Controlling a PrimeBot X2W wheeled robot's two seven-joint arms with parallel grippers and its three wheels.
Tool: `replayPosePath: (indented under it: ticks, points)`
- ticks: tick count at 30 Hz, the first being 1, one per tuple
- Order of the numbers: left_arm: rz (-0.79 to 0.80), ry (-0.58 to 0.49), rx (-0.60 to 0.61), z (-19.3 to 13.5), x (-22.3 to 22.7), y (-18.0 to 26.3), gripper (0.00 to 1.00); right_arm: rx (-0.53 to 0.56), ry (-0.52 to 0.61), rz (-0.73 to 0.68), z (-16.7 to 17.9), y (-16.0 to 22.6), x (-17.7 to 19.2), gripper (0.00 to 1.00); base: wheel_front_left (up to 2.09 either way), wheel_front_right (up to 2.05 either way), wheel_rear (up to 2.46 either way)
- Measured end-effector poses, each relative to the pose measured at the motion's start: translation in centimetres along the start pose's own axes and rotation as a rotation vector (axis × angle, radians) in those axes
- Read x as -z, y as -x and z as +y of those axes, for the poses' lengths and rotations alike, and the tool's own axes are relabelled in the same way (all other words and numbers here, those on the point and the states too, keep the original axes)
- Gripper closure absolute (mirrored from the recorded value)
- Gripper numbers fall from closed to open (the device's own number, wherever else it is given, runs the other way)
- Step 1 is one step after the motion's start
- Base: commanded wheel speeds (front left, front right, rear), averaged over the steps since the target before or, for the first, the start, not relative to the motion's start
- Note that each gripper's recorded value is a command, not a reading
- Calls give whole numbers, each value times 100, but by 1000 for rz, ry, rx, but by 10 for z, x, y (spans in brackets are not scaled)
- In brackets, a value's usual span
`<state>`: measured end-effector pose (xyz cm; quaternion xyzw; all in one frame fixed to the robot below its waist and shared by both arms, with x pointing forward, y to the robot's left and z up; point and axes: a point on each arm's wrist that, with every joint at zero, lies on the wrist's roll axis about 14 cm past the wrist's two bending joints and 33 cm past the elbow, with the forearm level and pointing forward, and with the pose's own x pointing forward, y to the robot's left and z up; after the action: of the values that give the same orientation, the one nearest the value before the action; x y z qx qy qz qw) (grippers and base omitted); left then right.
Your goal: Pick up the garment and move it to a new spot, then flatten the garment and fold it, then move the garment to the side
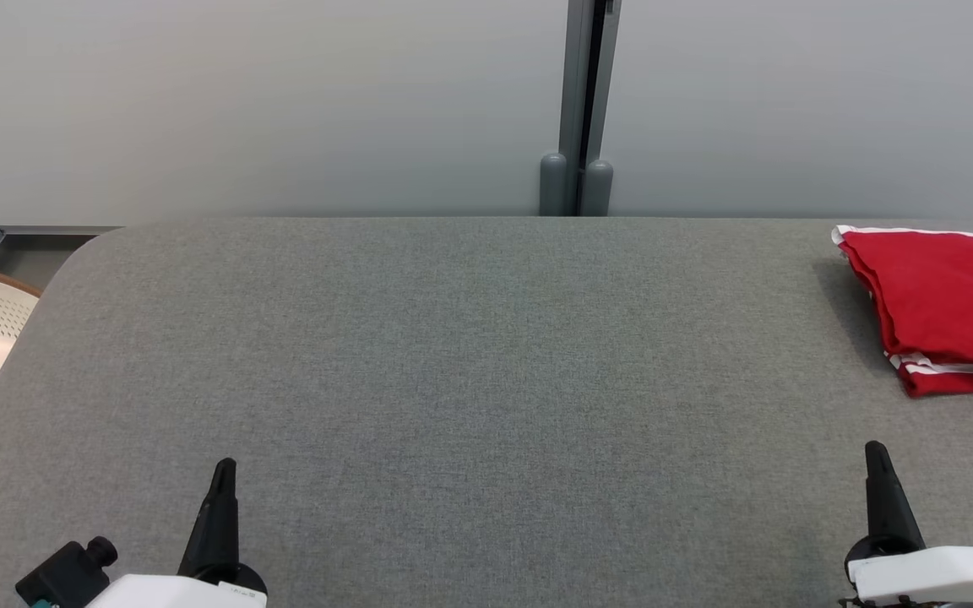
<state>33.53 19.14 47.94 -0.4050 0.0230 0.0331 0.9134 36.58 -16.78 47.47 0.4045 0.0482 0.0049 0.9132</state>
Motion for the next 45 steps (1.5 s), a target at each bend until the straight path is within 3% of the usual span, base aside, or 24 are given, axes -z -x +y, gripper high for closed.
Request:
replayPosePath:
  ticks: [45]
  points:
    - [15, 476, 19, -6, -14, -31, 100, -10, -481, -45, -1, -13, -28, 100, 0, 0, 0]
